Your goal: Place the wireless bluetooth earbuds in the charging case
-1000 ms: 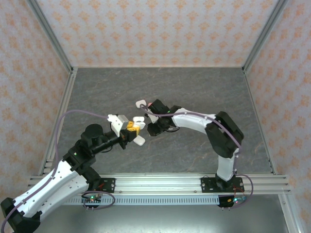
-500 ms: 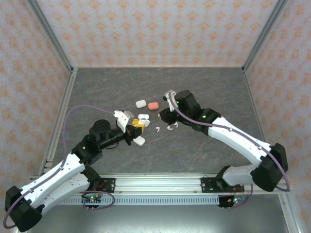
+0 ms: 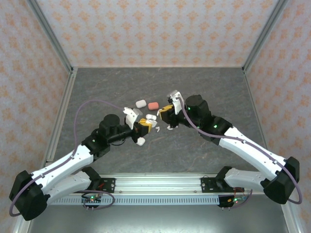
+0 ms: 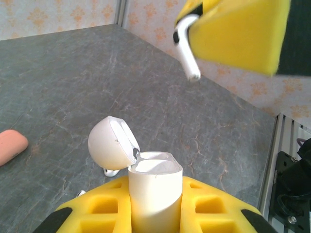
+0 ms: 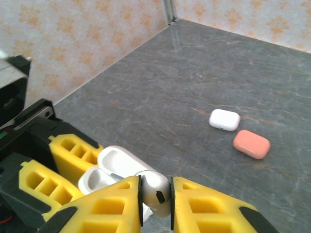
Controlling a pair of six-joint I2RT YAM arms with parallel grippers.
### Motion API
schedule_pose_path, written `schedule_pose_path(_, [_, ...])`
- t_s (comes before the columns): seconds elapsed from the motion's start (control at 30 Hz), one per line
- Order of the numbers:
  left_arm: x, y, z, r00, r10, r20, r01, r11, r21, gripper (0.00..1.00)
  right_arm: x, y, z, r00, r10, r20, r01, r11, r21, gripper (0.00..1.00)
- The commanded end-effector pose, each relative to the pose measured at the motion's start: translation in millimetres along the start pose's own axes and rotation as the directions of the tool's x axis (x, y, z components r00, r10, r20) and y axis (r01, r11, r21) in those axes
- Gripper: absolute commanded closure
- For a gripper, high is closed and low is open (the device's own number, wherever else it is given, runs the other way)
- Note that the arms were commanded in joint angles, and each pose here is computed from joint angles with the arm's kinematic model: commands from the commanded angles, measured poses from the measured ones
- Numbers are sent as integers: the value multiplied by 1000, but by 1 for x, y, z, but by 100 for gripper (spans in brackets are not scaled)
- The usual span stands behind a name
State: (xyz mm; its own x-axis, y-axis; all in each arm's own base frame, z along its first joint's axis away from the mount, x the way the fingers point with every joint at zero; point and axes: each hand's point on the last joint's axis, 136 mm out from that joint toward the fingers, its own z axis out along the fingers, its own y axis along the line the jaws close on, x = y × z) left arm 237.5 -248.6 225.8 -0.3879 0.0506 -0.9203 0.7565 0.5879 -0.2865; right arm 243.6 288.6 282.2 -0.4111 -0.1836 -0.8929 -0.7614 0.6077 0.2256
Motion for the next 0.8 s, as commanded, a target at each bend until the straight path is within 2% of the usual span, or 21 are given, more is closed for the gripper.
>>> schedule_pose_path(0.0, [-32, -15, -2, 996, 23, 90, -28, 998, 59, 100, -12, 16, 1, 998, -31, 62, 35, 997, -66, 80])
schedule_pose_path(0.77, [-39, -19, -4, 993, 42, 113, -51, 996, 76, 100, 4, 33, 21, 1000, -13, 11, 15, 986, -165, 80])
